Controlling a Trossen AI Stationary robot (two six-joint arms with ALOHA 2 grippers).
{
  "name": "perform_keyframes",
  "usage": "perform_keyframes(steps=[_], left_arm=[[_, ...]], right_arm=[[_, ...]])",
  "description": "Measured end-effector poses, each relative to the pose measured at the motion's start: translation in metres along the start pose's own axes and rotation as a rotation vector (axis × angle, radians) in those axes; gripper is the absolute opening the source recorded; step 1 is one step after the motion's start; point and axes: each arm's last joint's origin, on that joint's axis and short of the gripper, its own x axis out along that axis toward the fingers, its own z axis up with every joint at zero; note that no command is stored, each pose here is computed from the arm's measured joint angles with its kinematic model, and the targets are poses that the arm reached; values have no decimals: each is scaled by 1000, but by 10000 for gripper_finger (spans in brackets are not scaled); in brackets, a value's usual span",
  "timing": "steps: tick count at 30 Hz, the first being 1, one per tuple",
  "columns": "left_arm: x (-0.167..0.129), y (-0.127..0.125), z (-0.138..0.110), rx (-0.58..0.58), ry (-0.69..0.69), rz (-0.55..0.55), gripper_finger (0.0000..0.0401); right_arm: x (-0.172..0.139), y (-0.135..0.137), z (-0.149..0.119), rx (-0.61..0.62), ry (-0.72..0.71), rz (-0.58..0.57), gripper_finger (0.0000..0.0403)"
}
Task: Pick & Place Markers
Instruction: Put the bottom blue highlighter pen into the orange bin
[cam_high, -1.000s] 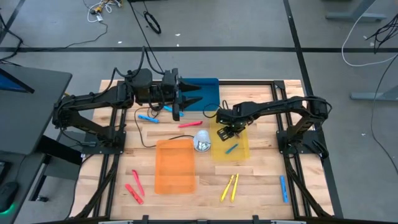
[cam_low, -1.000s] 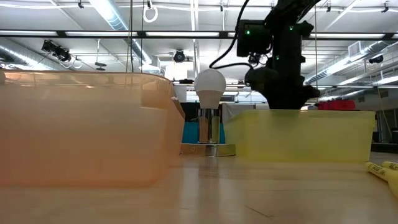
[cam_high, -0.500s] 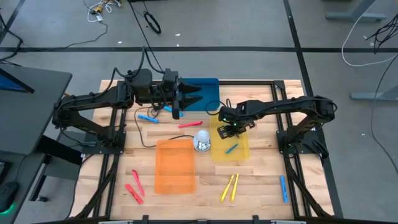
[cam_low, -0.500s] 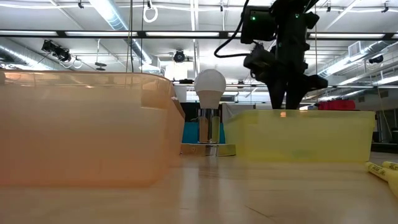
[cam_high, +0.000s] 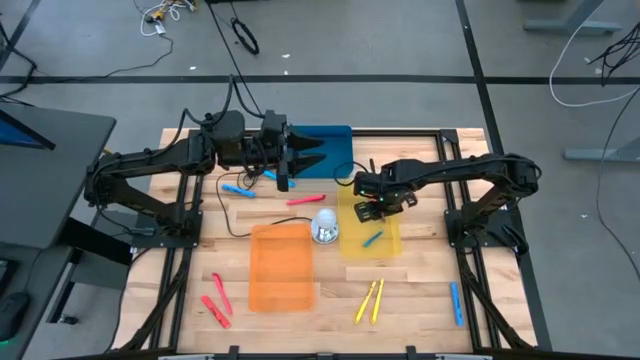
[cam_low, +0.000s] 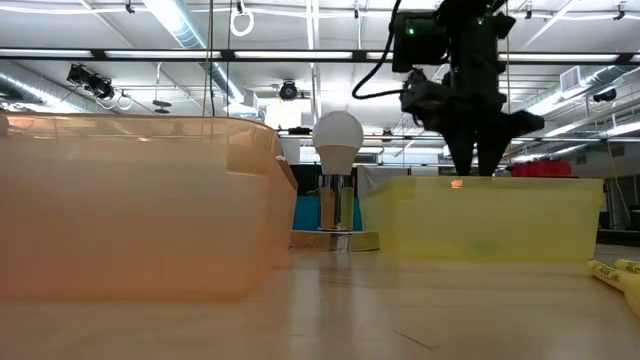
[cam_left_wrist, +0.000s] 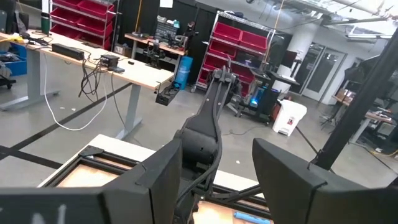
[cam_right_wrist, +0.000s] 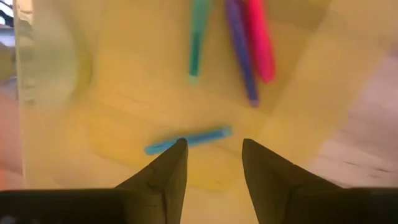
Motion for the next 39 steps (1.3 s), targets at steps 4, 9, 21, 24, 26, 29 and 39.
perform_keyframes(steps=[4, 9, 21, 24, 26, 29, 39], left_arm=[[0, 0, 0, 0, 0, 0, 202], [0, 0, 0, 1, 1, 1, 202], [1, 0, -1, -1, 2, -1, 202], [1, 0, -1, -1, 3, -1, 202], [1, 0, -1, -1, 3, -1, 202], [1, 0, -1, -1, 2, -1, 202], [1, 0, -1, -1, 8, 1, 202]], right_arm=[[-23, 6, -5, -39, -38, -60, 153], [-55, 16, -6, -60, -77, -31, 153], [-104, 27, -15, -34, -109, 42, 153], [-104, 26, -18, -17, -100, 27, 153], [-103, 25, -21, -14, -94, 7, 155], [-103, 24, -27, -6, -100, -31, 169], [-103, 25, -70, 15, -90, -113, 226]])
